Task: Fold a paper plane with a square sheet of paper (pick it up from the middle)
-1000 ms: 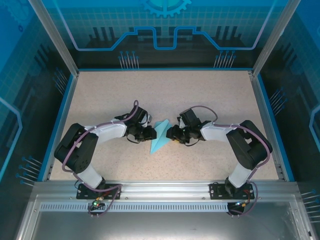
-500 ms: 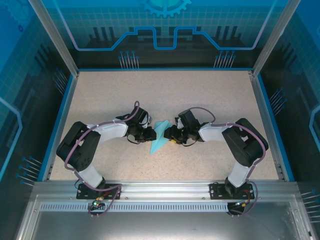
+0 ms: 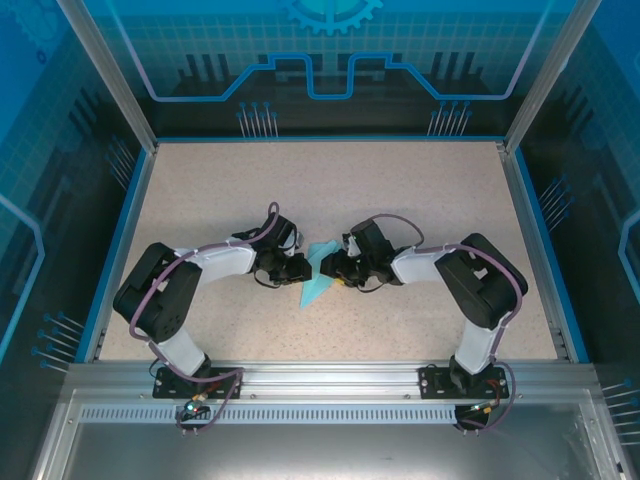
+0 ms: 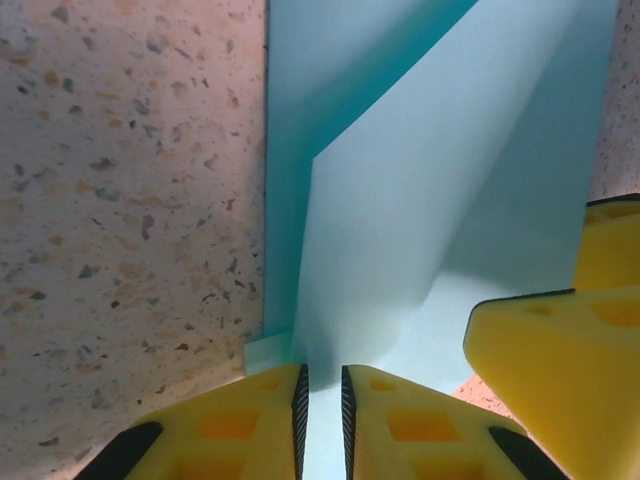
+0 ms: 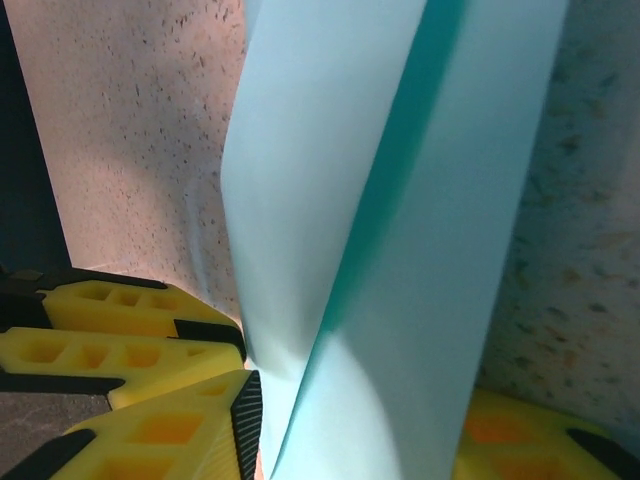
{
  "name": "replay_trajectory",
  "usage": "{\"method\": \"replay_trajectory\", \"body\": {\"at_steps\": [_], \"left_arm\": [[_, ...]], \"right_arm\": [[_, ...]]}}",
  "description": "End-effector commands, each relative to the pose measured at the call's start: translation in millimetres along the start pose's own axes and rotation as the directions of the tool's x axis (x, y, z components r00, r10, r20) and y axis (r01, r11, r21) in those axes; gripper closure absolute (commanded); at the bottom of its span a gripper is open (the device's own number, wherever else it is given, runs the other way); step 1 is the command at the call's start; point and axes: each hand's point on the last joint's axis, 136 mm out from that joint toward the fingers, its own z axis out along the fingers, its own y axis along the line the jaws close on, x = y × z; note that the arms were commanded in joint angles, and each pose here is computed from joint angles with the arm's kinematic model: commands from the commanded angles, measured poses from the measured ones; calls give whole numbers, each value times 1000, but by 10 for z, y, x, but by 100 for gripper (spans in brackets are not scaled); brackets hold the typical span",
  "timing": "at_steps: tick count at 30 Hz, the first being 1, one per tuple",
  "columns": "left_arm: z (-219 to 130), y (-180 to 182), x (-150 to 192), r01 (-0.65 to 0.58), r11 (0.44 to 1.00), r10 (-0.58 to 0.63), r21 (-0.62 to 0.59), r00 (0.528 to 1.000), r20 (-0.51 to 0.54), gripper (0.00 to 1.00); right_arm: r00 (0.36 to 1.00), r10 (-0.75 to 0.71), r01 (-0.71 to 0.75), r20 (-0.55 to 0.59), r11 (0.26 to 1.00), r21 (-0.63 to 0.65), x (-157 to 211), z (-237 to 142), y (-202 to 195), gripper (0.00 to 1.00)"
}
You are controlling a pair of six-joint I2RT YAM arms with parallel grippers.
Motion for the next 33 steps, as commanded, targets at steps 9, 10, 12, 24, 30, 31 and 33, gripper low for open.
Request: {"method": "replay_trajectory", "body": {"at_steps": [9,10,12,24,30,31,33], "left_arm": [[-37,68,7,19,1000,-18,-19,999,30,82],[-36,71,10,20,1000,-20,-19,999,29,82],[-44,59,5,19,1000,-18,-14,999,33,82],[-298,40,-43,37,999,-35,-8,989,144,79],[-596,118,-64,44,998,-30,-46,964,265,77],[-645,133,-70,47,998,-31,-50,958,286,77],[-741,172,-86,56,997,-33,-61,943,332,76]], "right_arm": [[998,-51,52,22,998,-48,-55,151,196,66],[998,-55,56,21,997,-47,-56,158,203,67],[998,-59,59,18,997,-43,-57,178,198,68],[990,-141,141,18,990,25,-123,8,340,88],[968,-252,237,9,919,315,-156,-509,178,90],[963,-271,248,5,888,388,-165,-615,118,90],[957,-290,253,-17,803,540,-178,-858,-46,90]]}}
